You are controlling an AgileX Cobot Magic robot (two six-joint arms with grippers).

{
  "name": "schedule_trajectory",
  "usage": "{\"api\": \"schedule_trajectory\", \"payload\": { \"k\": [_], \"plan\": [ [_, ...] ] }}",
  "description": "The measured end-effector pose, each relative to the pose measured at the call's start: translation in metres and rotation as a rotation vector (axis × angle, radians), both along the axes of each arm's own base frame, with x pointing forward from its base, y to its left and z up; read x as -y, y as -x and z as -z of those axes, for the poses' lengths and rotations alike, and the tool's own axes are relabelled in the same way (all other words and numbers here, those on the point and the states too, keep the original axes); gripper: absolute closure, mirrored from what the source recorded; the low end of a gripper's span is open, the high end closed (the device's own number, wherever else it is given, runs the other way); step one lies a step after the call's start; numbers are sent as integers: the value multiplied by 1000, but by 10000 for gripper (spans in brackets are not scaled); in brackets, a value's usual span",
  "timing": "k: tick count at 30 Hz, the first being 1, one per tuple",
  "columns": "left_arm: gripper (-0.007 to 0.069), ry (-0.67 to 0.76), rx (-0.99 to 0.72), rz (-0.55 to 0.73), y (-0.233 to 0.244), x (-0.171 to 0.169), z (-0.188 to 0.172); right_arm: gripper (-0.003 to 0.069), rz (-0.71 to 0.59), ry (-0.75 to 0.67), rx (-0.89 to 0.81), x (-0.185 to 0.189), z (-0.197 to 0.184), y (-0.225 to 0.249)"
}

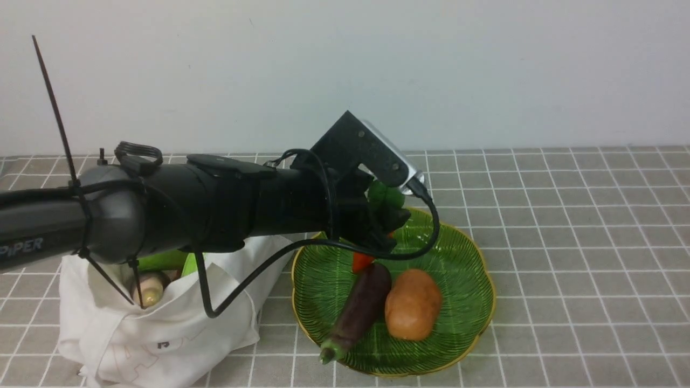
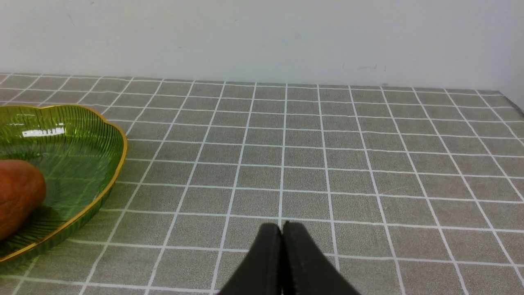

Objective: Take vegetables from bag on grey coffee tablecloth place on plate.

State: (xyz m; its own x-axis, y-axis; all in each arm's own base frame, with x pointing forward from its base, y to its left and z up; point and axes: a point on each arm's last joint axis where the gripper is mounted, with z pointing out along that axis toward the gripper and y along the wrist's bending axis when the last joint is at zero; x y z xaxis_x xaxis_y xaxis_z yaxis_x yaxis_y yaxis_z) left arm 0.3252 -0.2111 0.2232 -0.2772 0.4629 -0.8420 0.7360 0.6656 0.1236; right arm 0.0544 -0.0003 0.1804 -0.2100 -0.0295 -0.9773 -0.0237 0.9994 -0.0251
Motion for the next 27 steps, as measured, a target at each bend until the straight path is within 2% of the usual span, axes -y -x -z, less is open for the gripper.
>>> {"api": "schedule_trajectory", "payload": {
  "k": [1,3,8,13,19,22,24,26,27],
  "plan": [
    [32,-12,12,-26,-1,-3,-3,673,0,0,0,0,0,0],
    [8,-29,39,-72,-1,-8,-10,673,0,0,0,0,0,0],
    [7,-33,106,-153,2,-19,-36,673,0,0,0,0,0,0],
    [31,6,161,-154,11,-24,-60,673,0,0,0,0,0,0],
    [100,45,218,-158,21,-30,-85,673,0,0,0,0,0,0],
    [216,73,245,-185,27,-36,-100,673,0,0,0,0,0,0],
    [344,102,268,-228,33,-43,-114,673,0,0,0,0,0,0],
    [418,115,285,-246,38,-47,-122,673,0,0,0,0,0,0],
    [540,138,326,-287,47,-57,-139,673,0,0,0,0,0,0]
  ]
}}
